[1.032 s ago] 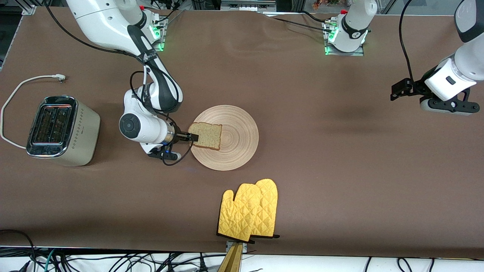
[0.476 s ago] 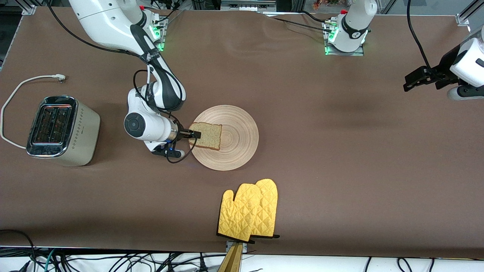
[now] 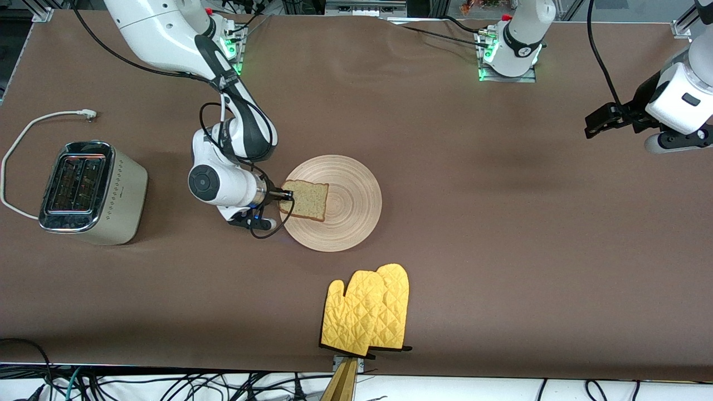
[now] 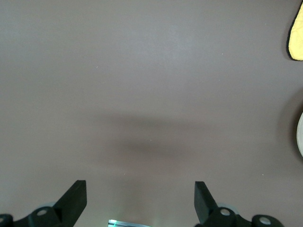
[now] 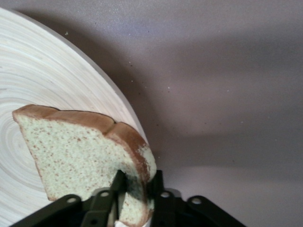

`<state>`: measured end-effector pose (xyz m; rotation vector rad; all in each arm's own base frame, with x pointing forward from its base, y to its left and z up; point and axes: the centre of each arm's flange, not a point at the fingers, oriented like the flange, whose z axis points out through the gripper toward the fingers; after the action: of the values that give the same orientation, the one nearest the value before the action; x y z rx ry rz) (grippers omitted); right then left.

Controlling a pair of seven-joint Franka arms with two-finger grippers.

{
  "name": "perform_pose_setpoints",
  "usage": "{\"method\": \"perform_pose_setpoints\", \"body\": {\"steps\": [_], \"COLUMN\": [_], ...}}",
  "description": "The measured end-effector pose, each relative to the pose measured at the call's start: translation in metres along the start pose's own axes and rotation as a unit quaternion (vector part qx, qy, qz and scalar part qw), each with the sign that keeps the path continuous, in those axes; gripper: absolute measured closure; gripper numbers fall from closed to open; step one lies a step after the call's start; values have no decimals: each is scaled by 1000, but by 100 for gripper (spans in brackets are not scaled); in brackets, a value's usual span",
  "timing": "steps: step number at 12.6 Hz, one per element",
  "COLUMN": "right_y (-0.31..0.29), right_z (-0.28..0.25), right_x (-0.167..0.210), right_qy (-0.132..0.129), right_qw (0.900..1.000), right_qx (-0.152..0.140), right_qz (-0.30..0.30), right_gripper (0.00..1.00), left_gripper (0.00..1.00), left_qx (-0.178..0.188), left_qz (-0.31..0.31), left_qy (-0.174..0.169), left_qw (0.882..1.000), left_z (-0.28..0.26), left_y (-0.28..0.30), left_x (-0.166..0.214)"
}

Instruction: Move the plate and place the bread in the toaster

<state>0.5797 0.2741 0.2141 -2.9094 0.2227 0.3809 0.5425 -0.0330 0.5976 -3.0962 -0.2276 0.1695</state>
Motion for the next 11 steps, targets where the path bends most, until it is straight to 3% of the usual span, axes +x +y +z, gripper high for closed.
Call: {"method": "perform_pose_setpoints", "body": {"steps": [4, 7, 11], "right_y": [-7, -12, -20], "right_z": [2, 2, -8], "right_x": [-5, -7, -6], "right_qy": [-2, 0, 18], "right_qw": [1000, 1000, 999], "right_qx": [-2, -2, -18], "right_qz": [-7, -12, -41], "right_gripper": [82, 82, 89], "left_gripper": [0, 0, 0], "left_qx": [-2, -27, -30], "left_qz": [-10, -38, -48], "left_qy": [-1, -9, -17], "left_qw": [1000, 999, 998], "left_z": [0, 4, 6], "left_y": [-6, -32, -43], "left_x": [2, 8, 10]}}
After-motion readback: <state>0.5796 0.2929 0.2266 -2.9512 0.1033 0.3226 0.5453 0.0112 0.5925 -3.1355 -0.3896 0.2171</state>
